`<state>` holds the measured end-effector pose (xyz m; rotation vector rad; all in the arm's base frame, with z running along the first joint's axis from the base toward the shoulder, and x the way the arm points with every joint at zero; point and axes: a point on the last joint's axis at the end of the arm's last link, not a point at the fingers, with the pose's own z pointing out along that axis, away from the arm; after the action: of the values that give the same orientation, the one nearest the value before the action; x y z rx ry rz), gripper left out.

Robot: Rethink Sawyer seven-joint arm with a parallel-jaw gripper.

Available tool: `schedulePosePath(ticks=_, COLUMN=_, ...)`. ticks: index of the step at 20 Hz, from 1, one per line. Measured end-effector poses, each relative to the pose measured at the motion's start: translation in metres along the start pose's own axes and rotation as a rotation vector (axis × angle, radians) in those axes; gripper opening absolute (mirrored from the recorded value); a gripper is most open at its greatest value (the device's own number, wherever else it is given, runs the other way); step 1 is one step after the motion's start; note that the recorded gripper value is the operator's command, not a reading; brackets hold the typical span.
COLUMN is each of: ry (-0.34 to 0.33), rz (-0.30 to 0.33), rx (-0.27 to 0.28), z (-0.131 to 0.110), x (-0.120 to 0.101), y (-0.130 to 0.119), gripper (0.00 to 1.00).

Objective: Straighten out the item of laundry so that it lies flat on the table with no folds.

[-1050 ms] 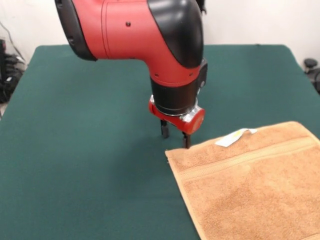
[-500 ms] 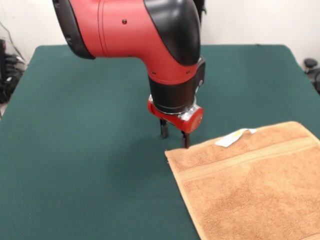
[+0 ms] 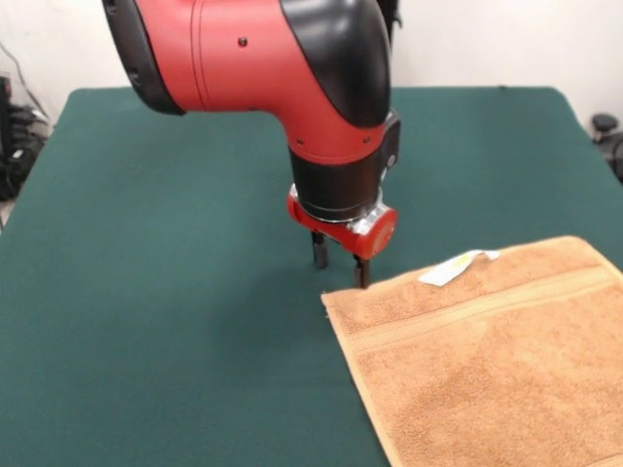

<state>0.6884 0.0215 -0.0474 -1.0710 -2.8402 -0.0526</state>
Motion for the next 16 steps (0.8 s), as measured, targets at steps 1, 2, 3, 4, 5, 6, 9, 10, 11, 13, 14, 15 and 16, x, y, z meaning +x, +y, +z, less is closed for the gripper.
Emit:
schedulePosePath(ticks=1, ry=0.001, rz=0.001, rx=0.0, z=0.0, x=0.0, y=0.0, gripper=1.0)
schedulePosePath(ticks=2, ry=0.001, rz=0.001, rx=-0.001, z=0.0, x=0.0, y=0.001, gripper=1.0)
schedulePosePath(ticks=3, ry=0.004, rz=0.001, rx=0.0, z=-0.001, x=0.001, y=0.001, gripper=1.0)
schedulePosePath(ticks=4, ry=0.009, rz=0.001, rx=0.003, z=-0.001, x=0.003, y=0.002, gripper=1.0)
schedulePosePath(ticks=5, ry=0.014, rz=0.001, rx=0.006, z=-0.001, x=0.004, y=0.002, gripper=1.0)
schedulePosePath(ticks=6, ry=0.022, rz=0.0, rx=0.011, z=-0.002, x=0.006, y=0.003, gripper=1.0)
schedulePosePath(ticks=9, ry=0.065, rz=-0.012, rx=0.049, z=-0.006, x=0.017, y=0.006, gripper=1.0)
schedulePosePath(ticks=10, ry=0.078, rz=-0.018, rx=0.063, z=-0.007, x=0.021, y=0.007, gripper=1.0)
schedulePosePath(ticks=11, ry=0.091, rz=-0.025, rx=0.078, z=-0.009, x=0.026, y=0.009, gripper=1.0)
schedulePosePath(ticks=13, ry=0.124, rz=-0.045, rx=0.117, z=-0.015, x=0.038, y=0.014, gripper=1.0)
schedulePosePath(ticks=14, ry=0.147, rz=-0.059, rx=0.143, z=-0.018, x=0.047, y=0.018, gripper=1.0)
schedulePosePath(ticks=15, ry=0.156, rz=-0.064, rx=0.153, z=-0.019, x=0.051, y=0.02, gripper=1.0)
schedulePosePath(ticks=16, ry=0.175, rz=-0.076, rx=0.174, z=-0.021, x=0.059, y=0.024, gripper=1.0)
